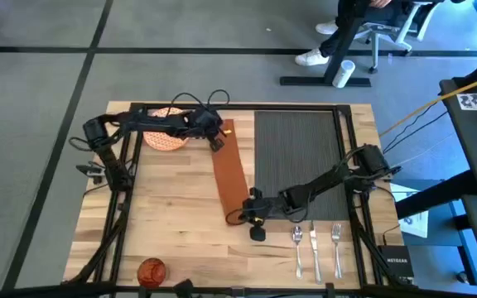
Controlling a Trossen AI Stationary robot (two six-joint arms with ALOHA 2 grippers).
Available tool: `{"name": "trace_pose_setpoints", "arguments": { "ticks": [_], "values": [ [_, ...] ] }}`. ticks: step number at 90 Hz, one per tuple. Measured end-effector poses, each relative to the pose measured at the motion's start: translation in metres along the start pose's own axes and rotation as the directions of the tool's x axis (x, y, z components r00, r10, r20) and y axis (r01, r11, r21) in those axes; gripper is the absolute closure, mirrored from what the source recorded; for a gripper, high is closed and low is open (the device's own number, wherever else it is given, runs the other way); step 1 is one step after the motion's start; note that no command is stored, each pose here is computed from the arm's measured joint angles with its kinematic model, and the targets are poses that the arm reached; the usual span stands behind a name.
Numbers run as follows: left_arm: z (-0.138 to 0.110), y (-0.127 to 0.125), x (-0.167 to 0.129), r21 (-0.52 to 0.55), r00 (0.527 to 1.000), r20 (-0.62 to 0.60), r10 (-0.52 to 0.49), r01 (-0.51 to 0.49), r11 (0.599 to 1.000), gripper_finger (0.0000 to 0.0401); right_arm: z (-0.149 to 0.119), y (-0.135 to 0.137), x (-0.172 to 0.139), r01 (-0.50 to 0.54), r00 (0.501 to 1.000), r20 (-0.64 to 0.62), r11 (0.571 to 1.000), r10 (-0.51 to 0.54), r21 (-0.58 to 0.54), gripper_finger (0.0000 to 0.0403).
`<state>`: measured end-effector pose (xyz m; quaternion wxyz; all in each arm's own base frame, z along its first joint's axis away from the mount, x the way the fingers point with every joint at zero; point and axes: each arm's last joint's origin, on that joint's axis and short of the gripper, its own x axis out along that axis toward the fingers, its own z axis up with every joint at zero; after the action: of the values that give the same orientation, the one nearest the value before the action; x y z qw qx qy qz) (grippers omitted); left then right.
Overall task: Set table place
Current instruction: Fold the orange table napkin
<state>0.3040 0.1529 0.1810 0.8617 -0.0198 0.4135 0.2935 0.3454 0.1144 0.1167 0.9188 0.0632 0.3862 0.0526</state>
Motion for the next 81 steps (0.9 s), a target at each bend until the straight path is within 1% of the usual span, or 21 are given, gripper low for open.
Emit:
{"name": "trace_pose_setpoints", "arguments": {
  "ticks": [9, 18, 29, 38, 46, 55, 61, 70, 81],
  "values": [
    [0.009, -0.016, -0.025, 0.043, 0.998, 0.061, 0.010, -0.013, 0.999, 0.0401, 0.005, 0.001, -0.002, 0.033, 0.993, -0.114, 0.998, -0.039, -0.054, 0.0374],
    [0.015, -0.030, -0.050, 0.071, 0.992, 0.121, 0.028, -0.037, 0.997, 0.0401, 0.006, 0.001, -0.006, 0.076, 0.972, -0.214, 0.990, -0.100, -0.117, 0.0343],
    [0.018, -0.045, -0.076, 0.090, 0.983, 0.174, 0.059, -0.076, 0.993, 0.0401, 0.011, 0.002, -0.009, 0.082, 0.960, -0.253, 0.984, -0.121, -0.160, 0.0303],
    [0.018, -0.054, -0.091, 0.087, 0.975, 0.207, 0.078, -0.097, 0.991, 0.0401, 0.015, 0.006, -0.011, 0.072, 0.958, -0.261, 0.980, -0.120, -0.187, 0.0275],
    [0.017, -0.060, -0.099, 0.090, 0.973, 0.217, 0.079, -0.101, 0.991, 0.0401, 0.020, 0.011, -0.012, 0.067, 0.959, -0.256, 0.975, -0.122, -0.212, 0.0257],
    [0.015, -0.066, -0.103, 0.089, 0.970, 0.220, 0.099, -0.121, 0.989, 0.0401, 0.025, 0.019, -0.015, 0.057, 0.959, -0.259, 0.973, -0.116, -0.225, 0.0245],
    [0.014, -0.070, -0.104, 0.092, 0.970, 0.222, 0.098, -0.121, 0.988, 0.0401, 0.027, 0.025, -0.017, 0.049, 0.960, -0.259, 0.971, -0.111, -0.235, 0.0242],
    [0.012, -0.072, -0.105, 0.088, 0.972, 0.214, 0.099, -0.120, 0.989, 0.0401, 0.023, 0.031, -0.019, 0.049, 0.954, -0.274, 0.965, -0.121, -0.257, 0.0242],
    [0.012, -0.073, -0.106, 0.090, 0.971, 0.215, 0.108, -0.130, 0.987, 0.0401, 0.021, 0.033, -0.019, 0.050, 0.950, -0.284, 0.964, -0.126, -0.262, 0.0242]
  ]
}}
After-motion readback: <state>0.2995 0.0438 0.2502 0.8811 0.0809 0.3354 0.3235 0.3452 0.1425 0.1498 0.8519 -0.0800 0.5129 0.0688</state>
